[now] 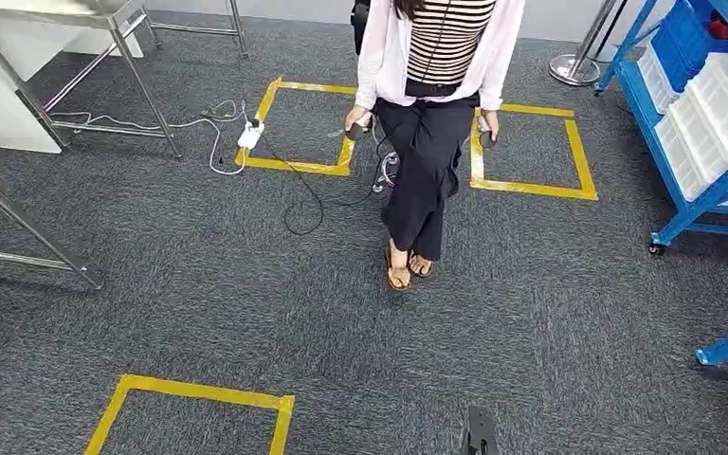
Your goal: Take the parts from the cabinet and place them on the table.
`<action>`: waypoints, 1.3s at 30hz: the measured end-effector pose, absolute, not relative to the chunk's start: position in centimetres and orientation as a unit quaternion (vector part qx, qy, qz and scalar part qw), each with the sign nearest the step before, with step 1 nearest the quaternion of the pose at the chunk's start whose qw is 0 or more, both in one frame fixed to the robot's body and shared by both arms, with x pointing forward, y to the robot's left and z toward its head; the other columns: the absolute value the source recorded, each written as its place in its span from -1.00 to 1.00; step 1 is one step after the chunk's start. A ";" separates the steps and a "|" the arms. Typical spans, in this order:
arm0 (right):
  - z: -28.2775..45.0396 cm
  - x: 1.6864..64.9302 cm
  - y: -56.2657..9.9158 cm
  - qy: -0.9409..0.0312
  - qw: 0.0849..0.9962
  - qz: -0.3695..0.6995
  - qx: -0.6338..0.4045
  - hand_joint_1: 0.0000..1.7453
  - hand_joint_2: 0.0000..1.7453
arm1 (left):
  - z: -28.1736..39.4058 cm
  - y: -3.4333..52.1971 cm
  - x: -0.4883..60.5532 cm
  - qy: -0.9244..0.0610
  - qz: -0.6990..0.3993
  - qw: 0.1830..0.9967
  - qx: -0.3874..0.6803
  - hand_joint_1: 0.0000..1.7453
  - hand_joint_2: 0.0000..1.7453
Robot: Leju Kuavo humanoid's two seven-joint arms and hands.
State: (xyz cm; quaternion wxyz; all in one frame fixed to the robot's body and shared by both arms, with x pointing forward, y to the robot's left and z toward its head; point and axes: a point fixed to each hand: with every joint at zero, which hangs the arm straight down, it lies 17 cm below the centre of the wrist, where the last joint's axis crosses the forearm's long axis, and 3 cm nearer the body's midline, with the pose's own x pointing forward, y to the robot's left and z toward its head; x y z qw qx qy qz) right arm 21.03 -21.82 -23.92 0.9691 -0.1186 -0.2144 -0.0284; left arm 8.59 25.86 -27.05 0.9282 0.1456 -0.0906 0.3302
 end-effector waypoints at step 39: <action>-24.7 19.1 -22.7 -0.209 0.971 -0.044 -0.106 -1.00 -1.00 | -27.1 24.9 9.4 -0.094 0.330 0.932 0.118 -1.00 -1.00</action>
